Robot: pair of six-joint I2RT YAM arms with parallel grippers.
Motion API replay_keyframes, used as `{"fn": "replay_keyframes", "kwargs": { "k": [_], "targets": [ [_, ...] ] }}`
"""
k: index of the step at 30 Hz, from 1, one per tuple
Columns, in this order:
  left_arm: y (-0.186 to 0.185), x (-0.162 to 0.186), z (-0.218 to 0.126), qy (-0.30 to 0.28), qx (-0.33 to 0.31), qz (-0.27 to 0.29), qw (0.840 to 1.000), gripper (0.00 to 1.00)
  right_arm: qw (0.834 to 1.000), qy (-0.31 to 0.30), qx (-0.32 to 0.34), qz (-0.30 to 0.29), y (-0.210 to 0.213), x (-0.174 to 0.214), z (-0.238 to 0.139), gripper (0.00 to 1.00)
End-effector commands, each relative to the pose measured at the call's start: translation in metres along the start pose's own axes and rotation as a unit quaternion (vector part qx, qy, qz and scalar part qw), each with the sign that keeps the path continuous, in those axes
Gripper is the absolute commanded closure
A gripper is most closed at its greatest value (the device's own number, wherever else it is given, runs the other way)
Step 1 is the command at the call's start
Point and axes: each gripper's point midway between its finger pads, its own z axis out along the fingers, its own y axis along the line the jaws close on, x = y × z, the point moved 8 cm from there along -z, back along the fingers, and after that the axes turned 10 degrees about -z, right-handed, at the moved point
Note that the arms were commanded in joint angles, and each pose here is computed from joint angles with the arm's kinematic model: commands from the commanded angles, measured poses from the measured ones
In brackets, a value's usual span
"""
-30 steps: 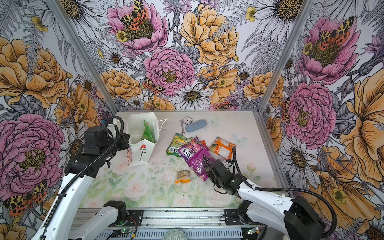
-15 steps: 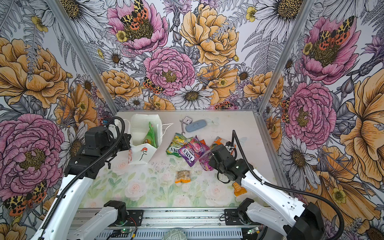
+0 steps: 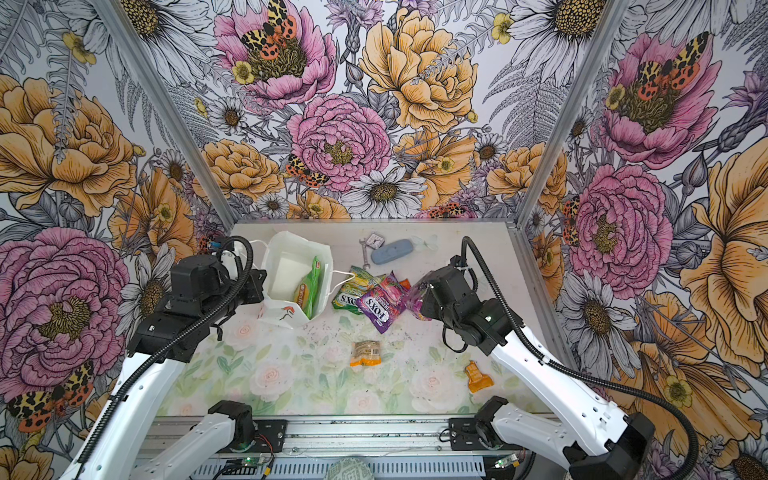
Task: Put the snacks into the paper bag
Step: 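Lift the purple Lot100 bag with the right gripper over the paper bag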
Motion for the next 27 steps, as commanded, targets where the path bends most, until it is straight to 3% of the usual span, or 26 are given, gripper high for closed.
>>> {"fn": "replay_keyframes", "kwargs": {
  "k": [1,7,14,27],
  "targets": [
    [-0.003,-0.003,-0.005,-0.016,0.01,0.011,1.0,1.0,0.998,-0.065,-0.016,-0.019,0.011,-0.034,-0.02,1.0],
    [-0.003,-0.003,-0.003,-0.011,0.011,0.011,1.0,1.0,0.995,-0.079,-0.015,-0.06,0.027,-0.064,-0.031,1.0],
    [-0.004,-0.002,-0.001,-0.006,0.016,0.012,1.0,1.0,0.989,-0.105,-0.072,-0.08,0.062,-0.107,-0.046,1.0],
    [0.001,0.0,0.01,0.007,-0.013,0.011,1.0,1.0,0.961,-0.169,-0.148,-0.159,0.127,-0.149,-0.092,1.0]
  ]
}}
